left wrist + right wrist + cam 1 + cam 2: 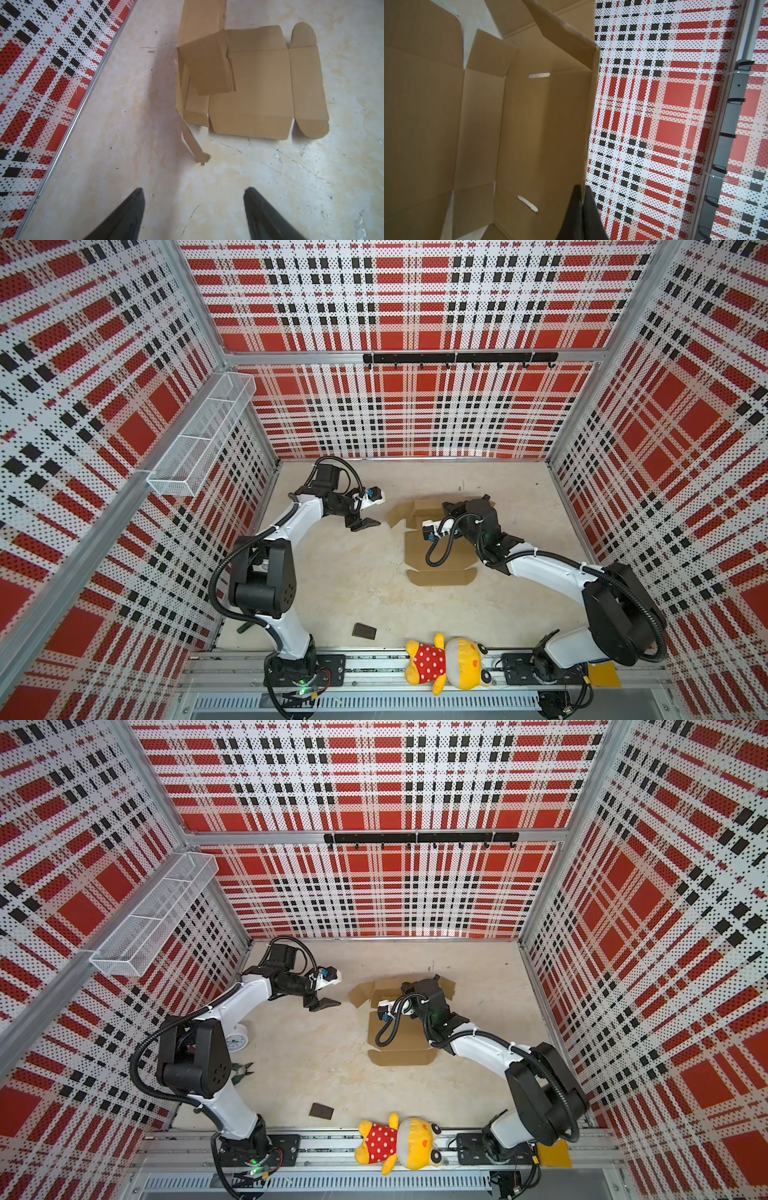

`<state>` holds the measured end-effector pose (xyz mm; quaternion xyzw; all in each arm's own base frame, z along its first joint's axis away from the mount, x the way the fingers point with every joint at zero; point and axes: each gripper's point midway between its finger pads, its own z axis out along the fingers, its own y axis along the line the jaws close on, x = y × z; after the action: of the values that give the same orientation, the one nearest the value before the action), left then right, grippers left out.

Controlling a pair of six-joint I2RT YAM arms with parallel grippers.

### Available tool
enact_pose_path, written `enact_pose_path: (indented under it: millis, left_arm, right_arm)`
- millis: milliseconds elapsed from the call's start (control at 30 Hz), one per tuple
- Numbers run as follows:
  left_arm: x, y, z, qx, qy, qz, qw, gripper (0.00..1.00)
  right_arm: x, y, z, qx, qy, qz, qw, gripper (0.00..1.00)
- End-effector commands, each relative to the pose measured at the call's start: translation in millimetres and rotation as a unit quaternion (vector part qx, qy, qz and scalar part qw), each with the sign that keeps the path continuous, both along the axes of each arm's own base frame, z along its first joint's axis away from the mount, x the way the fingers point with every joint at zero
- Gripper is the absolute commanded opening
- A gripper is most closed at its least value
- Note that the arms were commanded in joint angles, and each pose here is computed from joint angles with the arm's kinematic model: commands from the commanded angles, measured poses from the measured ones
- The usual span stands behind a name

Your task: Fold the paper box

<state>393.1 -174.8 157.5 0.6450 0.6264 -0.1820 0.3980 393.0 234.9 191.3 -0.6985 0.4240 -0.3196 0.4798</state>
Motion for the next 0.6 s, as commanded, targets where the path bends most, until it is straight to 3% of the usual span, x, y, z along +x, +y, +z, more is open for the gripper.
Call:
enact_pose_path:
  millis: [0, 133, 267, 400, 567]
  left_arm:
    - [0, 2, -5, 0.030, -0.021, -0.039, 0.999, 0.79]
    - [17, 4, -7, 0.055, -0.044, -0.050, 0.996, 0.78]
    - [40, -3, -7, 0.053, -0.052, -0.053, 0.996, 0.69]
    - [44, -18, -20, 0.059, -0.071, -0.086, 0.992, 0.59]
    - [44, -44, -27, 0.044, -0.085, -0.109, 0.989, 0.55]
  right_arm:
    - [2, 4, 8, 0.007, -0.020, 0.011, 1.000, 0.00]
    - [6, 0, 9, 0.016, -0.018, 0.001, 1.000, 0.00]
    - [5, -2, 7, 0.016, -0.010, 0.003, 1.000, 0.00]
    - [9, -3, 4, 0.019, -0.008, -0.005, 1.000, 0.00]
    - [11, -4, -4, 0.013, 0.007, -0.004, 1.000, 0.00]
